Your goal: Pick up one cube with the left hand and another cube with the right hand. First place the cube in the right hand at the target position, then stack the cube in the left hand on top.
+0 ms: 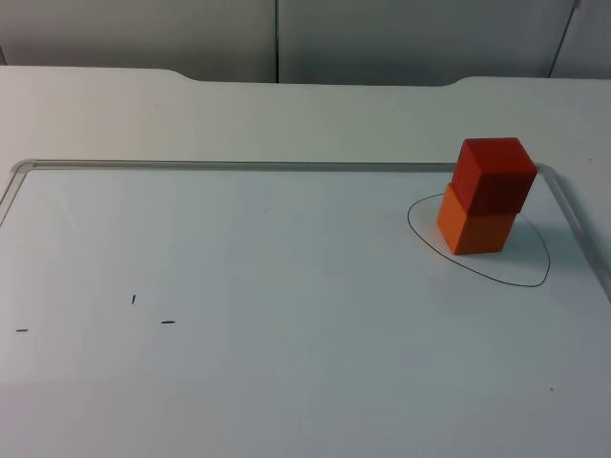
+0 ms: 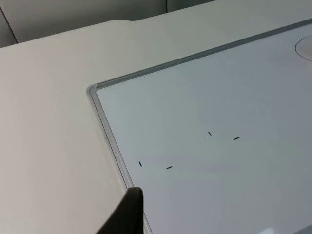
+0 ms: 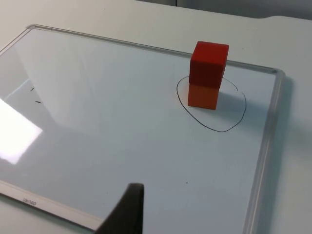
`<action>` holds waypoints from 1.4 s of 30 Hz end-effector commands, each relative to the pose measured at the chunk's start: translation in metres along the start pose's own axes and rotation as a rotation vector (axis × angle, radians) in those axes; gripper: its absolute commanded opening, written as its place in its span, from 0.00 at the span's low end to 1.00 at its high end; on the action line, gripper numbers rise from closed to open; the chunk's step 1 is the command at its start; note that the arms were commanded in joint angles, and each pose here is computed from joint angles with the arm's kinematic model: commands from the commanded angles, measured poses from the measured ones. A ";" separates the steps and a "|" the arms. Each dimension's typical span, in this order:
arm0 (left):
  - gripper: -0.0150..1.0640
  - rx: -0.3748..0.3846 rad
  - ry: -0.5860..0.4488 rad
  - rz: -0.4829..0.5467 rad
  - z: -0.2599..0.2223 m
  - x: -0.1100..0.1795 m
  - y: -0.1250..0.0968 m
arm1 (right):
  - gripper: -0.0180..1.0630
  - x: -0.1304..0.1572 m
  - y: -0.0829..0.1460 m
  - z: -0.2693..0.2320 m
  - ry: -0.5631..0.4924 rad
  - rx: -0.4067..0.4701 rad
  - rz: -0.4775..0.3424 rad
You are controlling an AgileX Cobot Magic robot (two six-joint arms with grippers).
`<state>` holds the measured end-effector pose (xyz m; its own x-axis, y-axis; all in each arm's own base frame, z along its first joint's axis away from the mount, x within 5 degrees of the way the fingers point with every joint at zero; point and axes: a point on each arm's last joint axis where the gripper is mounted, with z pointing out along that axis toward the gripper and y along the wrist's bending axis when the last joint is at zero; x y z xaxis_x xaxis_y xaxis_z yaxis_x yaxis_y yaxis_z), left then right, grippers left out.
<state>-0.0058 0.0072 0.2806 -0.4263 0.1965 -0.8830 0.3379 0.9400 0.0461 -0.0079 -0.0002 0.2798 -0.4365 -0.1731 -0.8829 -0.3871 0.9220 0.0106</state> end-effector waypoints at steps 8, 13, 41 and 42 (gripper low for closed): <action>0.95 0.003 -0.011 -0.005 0.001 0.000 0.000 | 0.99 0.001 0.000 0.002 -0.004 0.002 0.002; 0.95 0.003 -0.011 -0.005 0.001 0.000 0.000 | 0.99 0.001 0.000 0.002 -0.004 0.002 0.002; 0.95 0.002 -0.011 -0.004 0.001 0.000 0.000 | 0.99 0.001 0.000 0.002 -0.006 0.019 0.019; 0.95 0.002 -0.011 -0.004 0.001 0.000 0.000 | 0.99 0.001 0.000 0.002 -0.007 0.045 0.033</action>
<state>-0.0056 0.0073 0.2809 -0.4230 0.1964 -0.8846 0.3368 0.9404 0.0477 -0.0079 0.0001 0.2798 -0.4456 -0.1490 -0.8828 -0.3479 0.9374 0.0174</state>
